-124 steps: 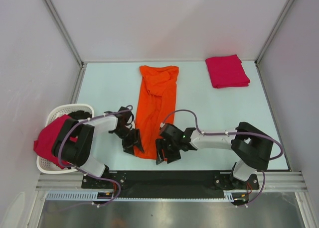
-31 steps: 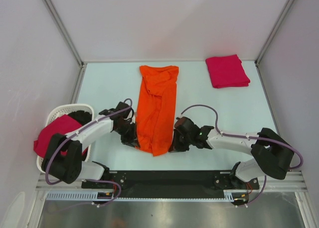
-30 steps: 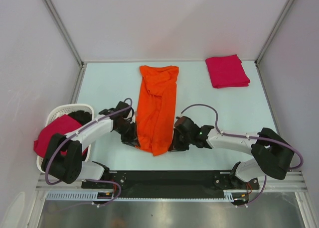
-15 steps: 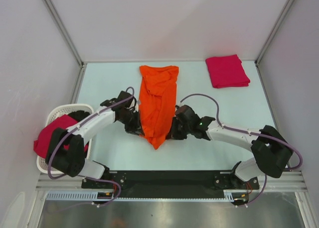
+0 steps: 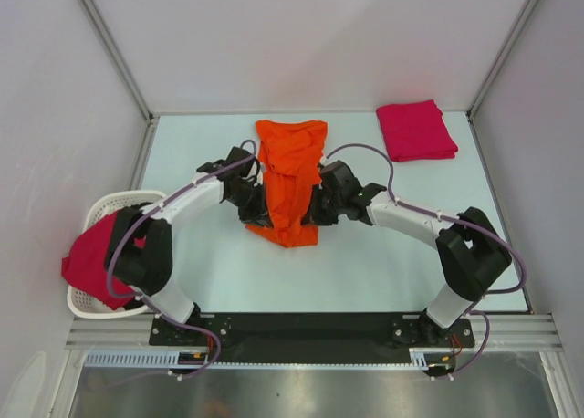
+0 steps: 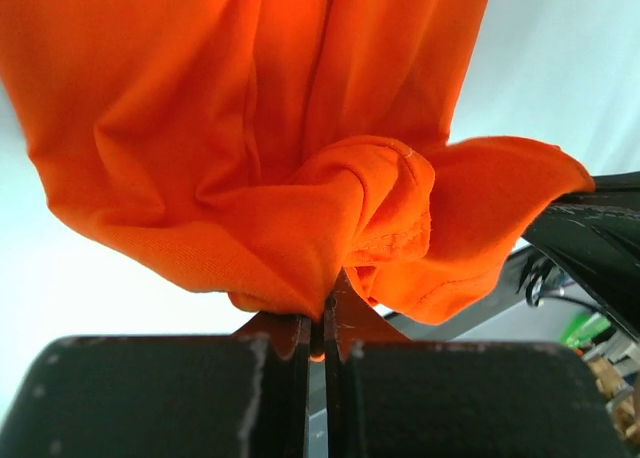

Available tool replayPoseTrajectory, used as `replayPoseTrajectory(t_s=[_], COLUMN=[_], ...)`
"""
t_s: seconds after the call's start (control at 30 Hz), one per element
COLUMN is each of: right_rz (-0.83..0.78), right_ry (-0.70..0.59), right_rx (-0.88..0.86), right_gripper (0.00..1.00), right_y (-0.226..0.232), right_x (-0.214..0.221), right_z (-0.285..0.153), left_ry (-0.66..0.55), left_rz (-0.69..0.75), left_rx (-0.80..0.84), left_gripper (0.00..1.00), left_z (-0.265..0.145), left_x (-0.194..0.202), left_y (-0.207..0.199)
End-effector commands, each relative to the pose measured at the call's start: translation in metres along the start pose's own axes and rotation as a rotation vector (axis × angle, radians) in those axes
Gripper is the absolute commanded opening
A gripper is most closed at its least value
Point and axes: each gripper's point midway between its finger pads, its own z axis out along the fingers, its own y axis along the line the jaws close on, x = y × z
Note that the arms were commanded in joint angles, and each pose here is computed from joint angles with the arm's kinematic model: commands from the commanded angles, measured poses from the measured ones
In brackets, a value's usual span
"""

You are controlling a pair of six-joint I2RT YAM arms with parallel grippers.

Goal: Fold and stack the t-shirts
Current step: Fold the folded rectangular tshirt in 1/3 of the way

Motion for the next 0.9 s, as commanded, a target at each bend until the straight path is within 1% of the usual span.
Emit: replayPoseTrajectory(t_s=[0.0, 0.1, 0.2, 0.5, 0.7, 0.87], right_rz=[-0.054, -0.056, -0.05, -0.045, -0.04, -0.041], right_ry=[-0.028, -0.034, -0.033, 0.01, 0.01, -0.01], right_rx=[-0.027, -0.018, -0.015, 0.005, 0.016, 0.016], right_gripper=[0.0, 0.0, 0.0, 0.0, 0.0, 0.0], right_y=[0.007, 0.001, -0.006, -0.019, -0.022, -0.023], right_x=[-0.03, -0.04, -0.047, -0.057, -0.073, -0.085], right_z=[-0.005, -0.005, -0.003, 0.024, 0.037, 0.034], left_ry=[-0.089, -0.112, -0.105, -0.06, -0.073, -0.094], left_rz=[0.021, -0.001, -0.029, -0.053, -0.045, -0.033], left_rx=[-0.02, -0.036, -0.062, -0.106, -0.082, -0.077], left_gripper=[0.0, 0.0, 0.0, 0.0, 0.0, 0.0], left_z=[-0.01, -0.015, -0.014, 0.011, 0.011, 0.002], left_x=[-0.037, -0.051, -0.06, -0.08, -0.103, -0.12], left_y=[-0.004, 0.002, 0.013, 0.035, 0.031, 0.025])
